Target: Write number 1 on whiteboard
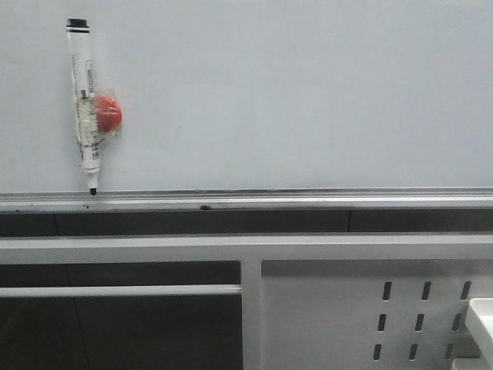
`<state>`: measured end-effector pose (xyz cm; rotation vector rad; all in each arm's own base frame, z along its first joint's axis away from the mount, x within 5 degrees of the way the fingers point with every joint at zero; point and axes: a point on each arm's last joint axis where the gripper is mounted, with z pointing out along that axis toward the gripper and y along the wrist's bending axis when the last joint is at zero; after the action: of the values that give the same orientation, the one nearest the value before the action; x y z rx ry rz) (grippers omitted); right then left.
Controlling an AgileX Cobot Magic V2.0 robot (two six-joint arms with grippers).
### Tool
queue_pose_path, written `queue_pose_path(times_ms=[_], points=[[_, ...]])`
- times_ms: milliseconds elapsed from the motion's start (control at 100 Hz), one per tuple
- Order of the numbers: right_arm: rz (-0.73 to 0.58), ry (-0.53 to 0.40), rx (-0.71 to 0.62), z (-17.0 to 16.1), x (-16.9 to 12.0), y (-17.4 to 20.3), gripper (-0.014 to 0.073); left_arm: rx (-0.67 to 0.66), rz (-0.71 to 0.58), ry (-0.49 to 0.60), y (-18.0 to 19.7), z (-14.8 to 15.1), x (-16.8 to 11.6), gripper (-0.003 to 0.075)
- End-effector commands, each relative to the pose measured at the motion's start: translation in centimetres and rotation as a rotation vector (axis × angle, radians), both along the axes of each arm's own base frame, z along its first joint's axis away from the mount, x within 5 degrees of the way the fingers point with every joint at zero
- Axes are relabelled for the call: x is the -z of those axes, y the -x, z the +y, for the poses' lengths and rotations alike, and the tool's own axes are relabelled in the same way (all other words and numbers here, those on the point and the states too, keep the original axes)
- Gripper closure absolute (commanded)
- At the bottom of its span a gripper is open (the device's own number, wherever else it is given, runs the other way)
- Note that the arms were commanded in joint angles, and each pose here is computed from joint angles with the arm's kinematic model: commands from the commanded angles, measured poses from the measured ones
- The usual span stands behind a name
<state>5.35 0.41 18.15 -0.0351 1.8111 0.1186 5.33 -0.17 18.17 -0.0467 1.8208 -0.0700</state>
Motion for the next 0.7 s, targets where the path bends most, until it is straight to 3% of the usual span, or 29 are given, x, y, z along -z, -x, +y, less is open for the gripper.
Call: queue_pose_path(times_ms=[0, 690], points=[[-0.054, 0.014, 0.001, -0.03, -0.05, 0.01, 0.0645, -0.005, -0.036, 0.006, -0.06, 0.03, 0.64, 0.0740], [-0.048, 0.015, 0.002, -0.04, 0.01, 0.02, 0.0645, -0.005, -0.036, 0.006, -0.06, 0.03, 0.64, 0.0740]])
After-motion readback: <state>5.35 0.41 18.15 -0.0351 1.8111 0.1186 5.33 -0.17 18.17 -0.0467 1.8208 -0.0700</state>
